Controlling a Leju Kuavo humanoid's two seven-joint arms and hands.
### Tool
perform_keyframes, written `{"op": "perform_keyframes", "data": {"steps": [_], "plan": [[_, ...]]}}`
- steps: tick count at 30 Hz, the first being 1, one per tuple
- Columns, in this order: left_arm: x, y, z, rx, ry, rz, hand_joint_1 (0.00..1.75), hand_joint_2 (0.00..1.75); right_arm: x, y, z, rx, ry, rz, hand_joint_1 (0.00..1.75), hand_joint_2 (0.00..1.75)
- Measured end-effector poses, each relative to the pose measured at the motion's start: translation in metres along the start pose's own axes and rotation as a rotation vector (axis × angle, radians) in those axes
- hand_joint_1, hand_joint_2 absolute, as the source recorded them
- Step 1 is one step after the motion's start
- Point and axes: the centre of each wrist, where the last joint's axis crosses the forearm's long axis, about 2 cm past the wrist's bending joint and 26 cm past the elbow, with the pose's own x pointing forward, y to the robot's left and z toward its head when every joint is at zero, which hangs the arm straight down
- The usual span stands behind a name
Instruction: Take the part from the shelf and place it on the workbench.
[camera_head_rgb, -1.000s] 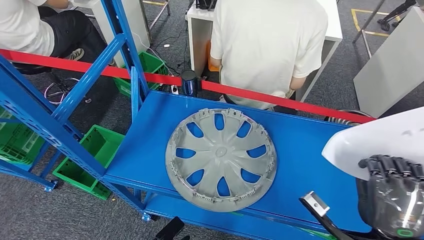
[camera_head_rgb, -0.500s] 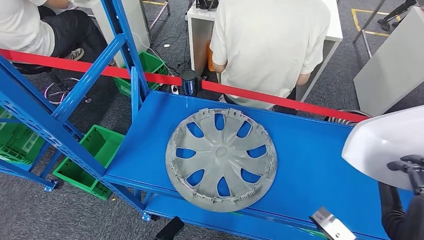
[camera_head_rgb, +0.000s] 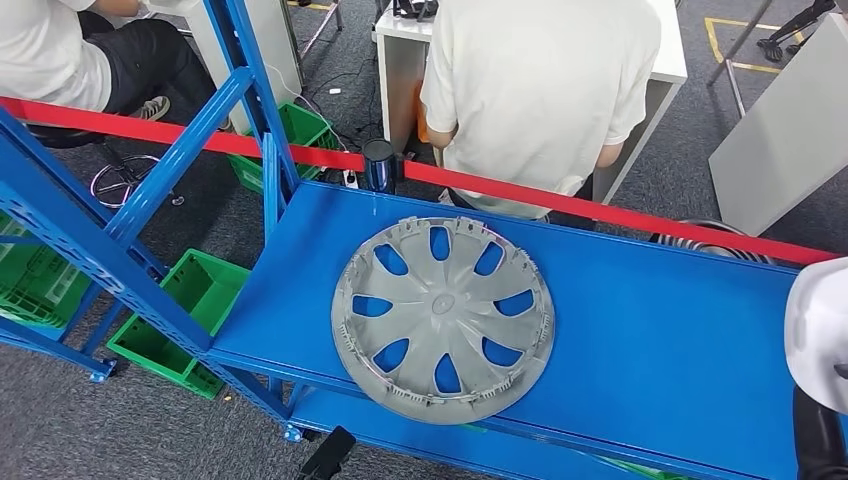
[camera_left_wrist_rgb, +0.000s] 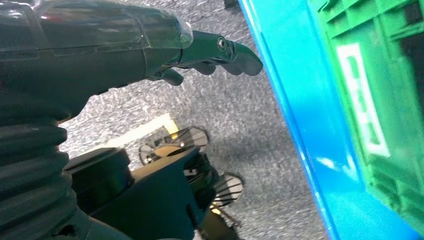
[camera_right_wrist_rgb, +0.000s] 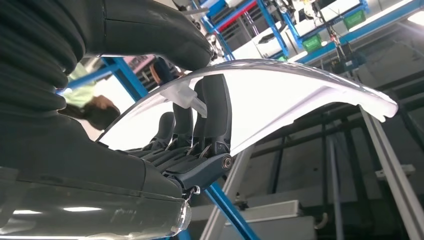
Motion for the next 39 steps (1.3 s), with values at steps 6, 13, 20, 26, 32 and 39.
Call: {"op": "perform_keyframes", "data": {"steps": [6, 13, 20, 26, 32, 39], "plan": [[0.0, 0.004, 0.0, 0.018, -0.005, 0.008, 0.0, 1.75, -0.001, -0.005, 0.003, -0.021, 0.04, -0.023, 1.75, 1.75], [-0.003, 0.005, 0.002, 0.034, 0.069, -0.006, 0.0, 1.75, -0.005, -0.008, 0.002, -0.021, 0.021, -0.061, 1.75, 1.75], [-0.004, 0.002, 0.003, 0.033, 0.103, -0.019, 0.0, 1.75, -0.009, -0.003, -0.007, -0.037, 0.0, -0.061, 1.75, 1.75], [-0.004, -0.006, 0.004, 0.02, 0.114, 0.002, 0.0, 1.75, -0.011, 0.001, -0.015, -0.024, -0.012, -0.035, 1.75, 1.75], [-0.006, -0.012, 0.006, 0.007, 0.12, 0.013, 0.0, 1.75, -0.014, 0.004, -0.015, -0.006, -0.005, -0.022, 1.75, 1.75], [-0.004, -0.019, 0.006, -0.006, 0.12, 0.025, 0.0, 1.75, -0.014, 0.005, -0.019, 0.002, -0.002, -0.001, 1.75, 1.75]]}}
